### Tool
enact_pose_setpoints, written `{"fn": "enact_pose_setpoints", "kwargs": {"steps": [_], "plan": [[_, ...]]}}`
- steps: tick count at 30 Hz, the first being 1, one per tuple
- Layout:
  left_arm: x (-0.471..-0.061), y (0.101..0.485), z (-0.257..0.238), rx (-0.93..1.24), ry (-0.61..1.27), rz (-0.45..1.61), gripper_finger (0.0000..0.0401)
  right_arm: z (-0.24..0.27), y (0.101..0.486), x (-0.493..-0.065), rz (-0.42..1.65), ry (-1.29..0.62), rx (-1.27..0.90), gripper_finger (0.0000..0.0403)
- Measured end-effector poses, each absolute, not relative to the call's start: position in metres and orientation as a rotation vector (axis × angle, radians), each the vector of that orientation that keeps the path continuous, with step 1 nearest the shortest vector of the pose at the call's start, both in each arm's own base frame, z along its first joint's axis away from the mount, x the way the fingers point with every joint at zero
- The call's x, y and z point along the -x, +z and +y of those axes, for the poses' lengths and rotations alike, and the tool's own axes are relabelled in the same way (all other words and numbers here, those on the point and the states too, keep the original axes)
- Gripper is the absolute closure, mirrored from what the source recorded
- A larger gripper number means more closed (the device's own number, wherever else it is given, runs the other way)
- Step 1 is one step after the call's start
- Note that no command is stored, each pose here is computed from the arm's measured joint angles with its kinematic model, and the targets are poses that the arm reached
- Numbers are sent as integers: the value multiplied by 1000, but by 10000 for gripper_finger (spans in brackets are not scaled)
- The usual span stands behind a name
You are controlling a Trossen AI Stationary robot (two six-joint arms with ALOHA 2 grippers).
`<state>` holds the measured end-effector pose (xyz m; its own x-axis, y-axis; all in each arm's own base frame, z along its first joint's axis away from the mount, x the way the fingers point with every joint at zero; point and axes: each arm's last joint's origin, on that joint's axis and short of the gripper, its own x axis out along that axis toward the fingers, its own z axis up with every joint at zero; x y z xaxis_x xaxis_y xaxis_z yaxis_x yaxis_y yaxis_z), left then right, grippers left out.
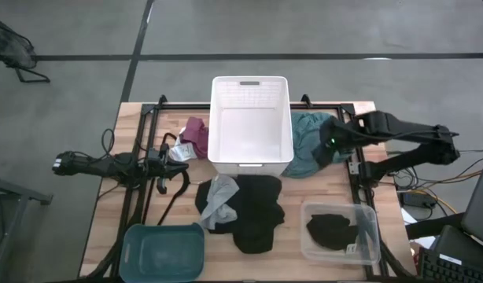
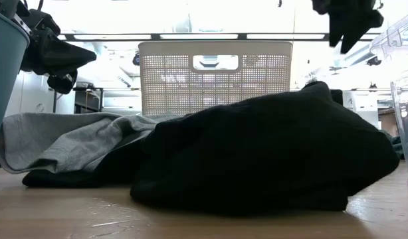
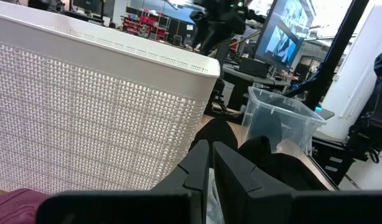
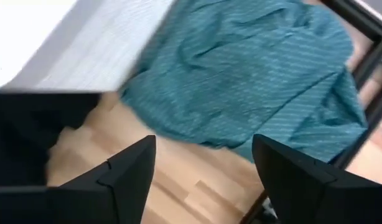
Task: Pick & Place Cloths
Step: Put the green polo shirt into the white bin
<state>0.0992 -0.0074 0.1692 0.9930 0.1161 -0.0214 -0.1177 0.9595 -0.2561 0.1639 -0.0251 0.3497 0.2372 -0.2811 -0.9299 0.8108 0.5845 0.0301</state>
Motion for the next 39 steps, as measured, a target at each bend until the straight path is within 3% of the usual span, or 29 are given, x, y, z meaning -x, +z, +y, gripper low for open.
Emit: {"fn": "enact_pose_setpoints", "kwargs": {"steps": [8, 14, 27, 39], "plan": [[-99, 169, -7, 260, 118, 6, 373, -72, 336, -165, 1122, -905, -630, 73], [-99, 169, -7, 260, 119, 6, 373, -101, 305, -156, 1246, -957, -765, 41], [-99, 169, -7, 260, 119, 6, 373, -106, 223, -145, 1352, -987, -829, 65], [-99, 169, -7, 260, 118, 6, 373, -109, 186, -151, 1111, -1069, -990, 84]]}}
